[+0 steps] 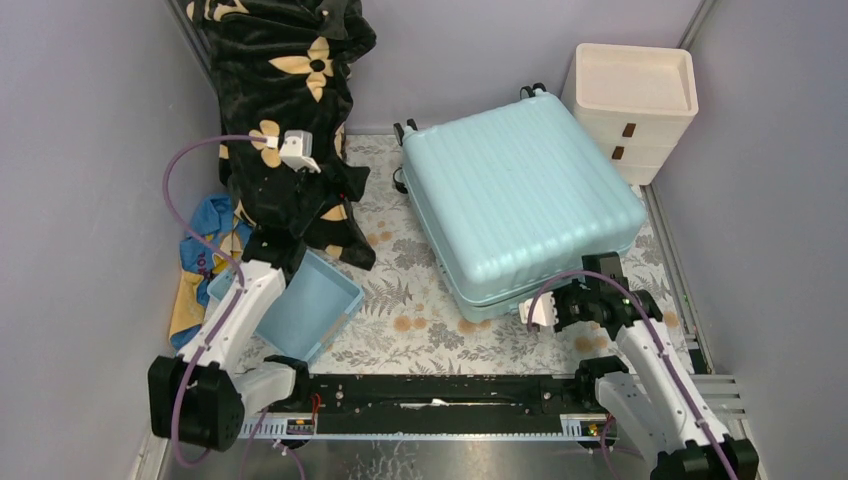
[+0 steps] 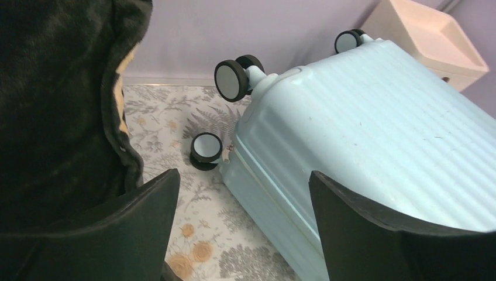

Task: Open, take out, and arrange the luggage
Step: Unzip the luggage at the center of the board, then adjust the luggage at the center of the board.

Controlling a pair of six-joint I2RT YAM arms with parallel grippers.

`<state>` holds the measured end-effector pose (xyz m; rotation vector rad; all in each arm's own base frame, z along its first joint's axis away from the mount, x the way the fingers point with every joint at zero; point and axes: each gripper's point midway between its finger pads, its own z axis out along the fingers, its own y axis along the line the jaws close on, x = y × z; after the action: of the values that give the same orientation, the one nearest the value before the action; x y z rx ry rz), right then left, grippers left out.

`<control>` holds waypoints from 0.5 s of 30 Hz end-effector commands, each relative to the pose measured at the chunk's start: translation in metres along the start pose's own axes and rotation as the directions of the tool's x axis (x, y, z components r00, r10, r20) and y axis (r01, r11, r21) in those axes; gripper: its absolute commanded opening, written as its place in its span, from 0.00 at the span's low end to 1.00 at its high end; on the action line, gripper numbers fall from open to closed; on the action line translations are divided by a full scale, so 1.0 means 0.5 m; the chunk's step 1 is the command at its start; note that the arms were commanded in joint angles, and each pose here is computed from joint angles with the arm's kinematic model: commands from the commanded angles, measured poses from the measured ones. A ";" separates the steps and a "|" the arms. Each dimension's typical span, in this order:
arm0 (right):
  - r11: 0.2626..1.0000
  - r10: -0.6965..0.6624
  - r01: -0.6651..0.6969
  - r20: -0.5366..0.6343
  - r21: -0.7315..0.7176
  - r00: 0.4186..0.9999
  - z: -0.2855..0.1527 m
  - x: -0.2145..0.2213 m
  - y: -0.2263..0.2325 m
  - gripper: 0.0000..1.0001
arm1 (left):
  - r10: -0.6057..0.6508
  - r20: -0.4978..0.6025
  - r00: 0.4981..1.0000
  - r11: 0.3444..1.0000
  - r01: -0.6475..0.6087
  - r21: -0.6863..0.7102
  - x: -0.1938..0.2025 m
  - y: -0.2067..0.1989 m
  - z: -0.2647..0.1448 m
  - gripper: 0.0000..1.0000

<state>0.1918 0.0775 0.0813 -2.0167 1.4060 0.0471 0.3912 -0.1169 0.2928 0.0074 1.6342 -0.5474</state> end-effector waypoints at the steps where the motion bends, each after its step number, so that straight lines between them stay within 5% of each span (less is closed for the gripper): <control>1: 0.983 0.135 -0.143 -0.079 -0.115 0.988 -0.036 0.004 0.104 0.01 | -0.062 0.044 0.997 0.994 0.058 0.095 -0.014 -0.042 -0.039 0.91; 15: 0.969 0.217 -0.238 -0.223 -0.071 0.951 -0.068 0.038 0.159 0.01 | -0.320 -0.054 0.946 0.919 0.324 0.227 -0.019 -0.105 0.006 0.93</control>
<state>0.1543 0.0555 0.0800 -1.9960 1.5203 -0.0242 0.3646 -0.1504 0.2957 -0.0360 1.6399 -0.8700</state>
